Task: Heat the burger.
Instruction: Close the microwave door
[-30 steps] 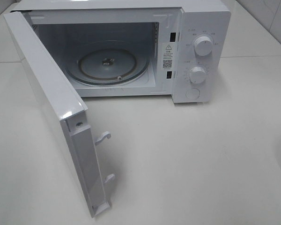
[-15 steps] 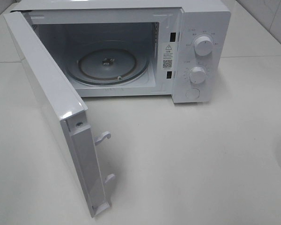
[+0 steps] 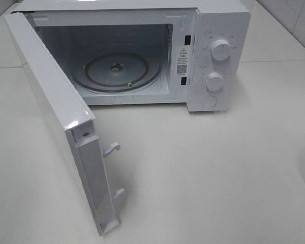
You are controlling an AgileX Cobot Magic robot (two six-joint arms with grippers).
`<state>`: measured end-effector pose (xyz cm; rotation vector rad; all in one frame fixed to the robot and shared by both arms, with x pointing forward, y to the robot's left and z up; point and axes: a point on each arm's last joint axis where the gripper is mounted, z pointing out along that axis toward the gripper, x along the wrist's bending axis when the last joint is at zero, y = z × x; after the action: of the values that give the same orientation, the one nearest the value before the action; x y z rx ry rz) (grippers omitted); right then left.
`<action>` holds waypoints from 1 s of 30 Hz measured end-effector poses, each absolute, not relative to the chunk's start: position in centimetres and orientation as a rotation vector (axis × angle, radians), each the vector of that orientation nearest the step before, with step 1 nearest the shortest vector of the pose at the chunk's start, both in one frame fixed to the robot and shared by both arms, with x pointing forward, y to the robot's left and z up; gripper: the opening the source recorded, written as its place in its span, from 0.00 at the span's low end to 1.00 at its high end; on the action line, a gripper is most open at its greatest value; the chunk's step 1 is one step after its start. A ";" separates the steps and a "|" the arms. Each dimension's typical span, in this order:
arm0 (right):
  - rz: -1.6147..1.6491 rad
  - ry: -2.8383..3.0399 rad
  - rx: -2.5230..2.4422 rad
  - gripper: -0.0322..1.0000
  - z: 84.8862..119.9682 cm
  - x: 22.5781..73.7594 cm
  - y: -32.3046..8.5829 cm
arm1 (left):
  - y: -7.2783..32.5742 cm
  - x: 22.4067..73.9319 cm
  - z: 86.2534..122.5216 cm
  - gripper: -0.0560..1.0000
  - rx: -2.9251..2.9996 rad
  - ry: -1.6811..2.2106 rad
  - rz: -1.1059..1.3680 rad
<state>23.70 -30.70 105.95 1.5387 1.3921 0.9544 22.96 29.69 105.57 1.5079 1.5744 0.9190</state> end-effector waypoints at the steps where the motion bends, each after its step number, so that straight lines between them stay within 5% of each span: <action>1: 0.955 1.388 1.542 0.77 106.0 23.7 -30.7 | 29.7 23.0 105.6 0.99 1.508 1.574 0.919; 30: 0.962 1.422 1.537 0.77 105.7 23.8 -30.5 | 29.7 23.0 105.6 0.99 1.508 1.574 0.919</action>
<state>23.79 -30.50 105.68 1.5371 1.4217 0.9621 22.96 29.69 105.57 1.5079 1.5744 0.9190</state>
